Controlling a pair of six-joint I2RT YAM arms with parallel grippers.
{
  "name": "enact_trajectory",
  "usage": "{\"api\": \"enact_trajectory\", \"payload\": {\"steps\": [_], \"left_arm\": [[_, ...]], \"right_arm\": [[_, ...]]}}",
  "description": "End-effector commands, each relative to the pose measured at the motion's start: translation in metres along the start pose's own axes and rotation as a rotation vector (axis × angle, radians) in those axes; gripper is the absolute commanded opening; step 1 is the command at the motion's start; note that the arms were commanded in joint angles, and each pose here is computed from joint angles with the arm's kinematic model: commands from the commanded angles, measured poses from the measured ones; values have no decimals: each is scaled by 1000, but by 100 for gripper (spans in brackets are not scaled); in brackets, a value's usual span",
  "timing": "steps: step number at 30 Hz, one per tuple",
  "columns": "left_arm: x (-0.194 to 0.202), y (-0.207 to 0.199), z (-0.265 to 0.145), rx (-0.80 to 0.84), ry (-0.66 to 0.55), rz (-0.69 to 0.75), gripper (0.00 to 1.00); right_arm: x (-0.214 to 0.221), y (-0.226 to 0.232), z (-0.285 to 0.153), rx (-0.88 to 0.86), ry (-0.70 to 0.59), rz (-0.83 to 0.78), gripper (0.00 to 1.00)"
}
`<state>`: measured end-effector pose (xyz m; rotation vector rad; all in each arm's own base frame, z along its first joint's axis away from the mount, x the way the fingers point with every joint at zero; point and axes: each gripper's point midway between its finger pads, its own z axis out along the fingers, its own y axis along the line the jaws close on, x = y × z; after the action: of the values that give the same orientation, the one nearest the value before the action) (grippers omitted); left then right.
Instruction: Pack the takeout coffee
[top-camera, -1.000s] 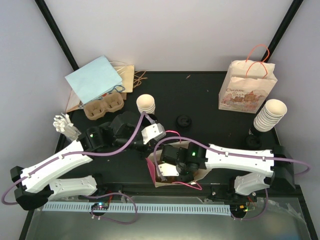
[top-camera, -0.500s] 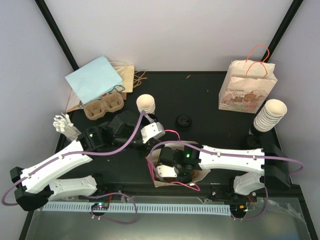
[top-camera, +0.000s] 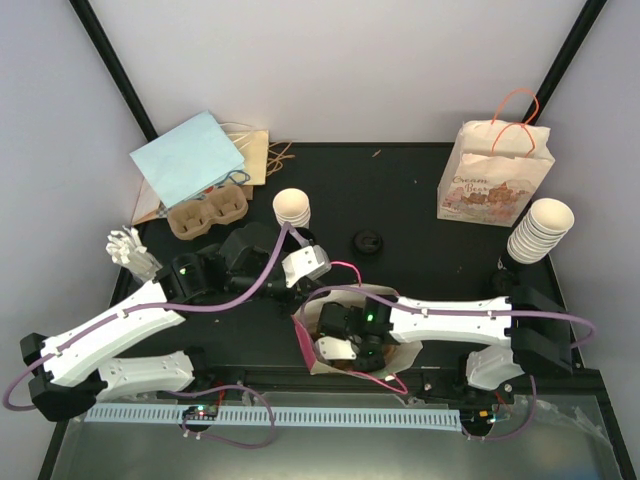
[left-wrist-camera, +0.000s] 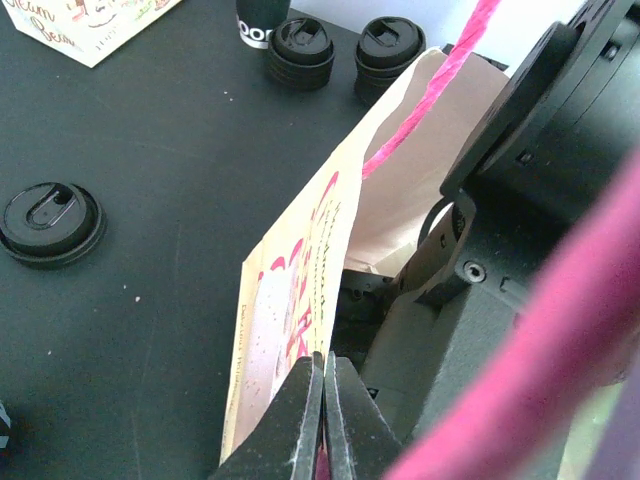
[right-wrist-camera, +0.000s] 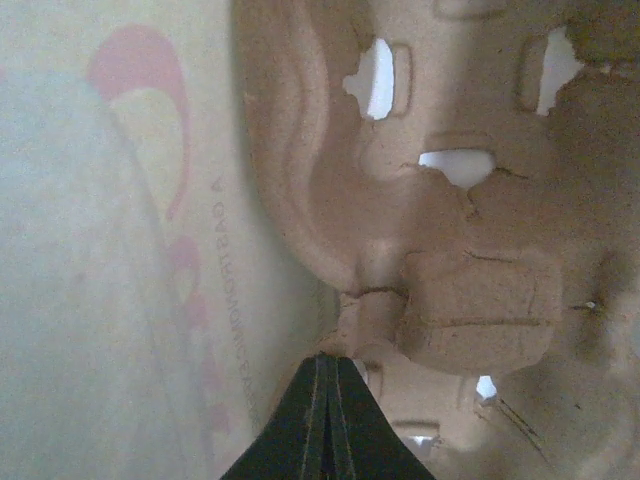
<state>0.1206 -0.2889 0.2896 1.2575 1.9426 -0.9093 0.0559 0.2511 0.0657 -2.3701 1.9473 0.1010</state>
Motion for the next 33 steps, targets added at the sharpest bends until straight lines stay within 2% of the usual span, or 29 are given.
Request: {"api": "enact_trajectory", "payload": {"steps": [1,23,27,33], "left_arm": [[-12,-1,-3,5,-42,24,2],[-9,-3,0,21,-28,24,2],[-9,-3,0,20,-27,24,2],[-11,-3,0,20,-33,28,2]], "right_arm": [[-3,-7,11,25,1,3,1],[7,-20,50,30,74,-13,1],[-1,-25,35,50,41,-12,1],[-13,-30,-17,102,-36,-10,1]]}}
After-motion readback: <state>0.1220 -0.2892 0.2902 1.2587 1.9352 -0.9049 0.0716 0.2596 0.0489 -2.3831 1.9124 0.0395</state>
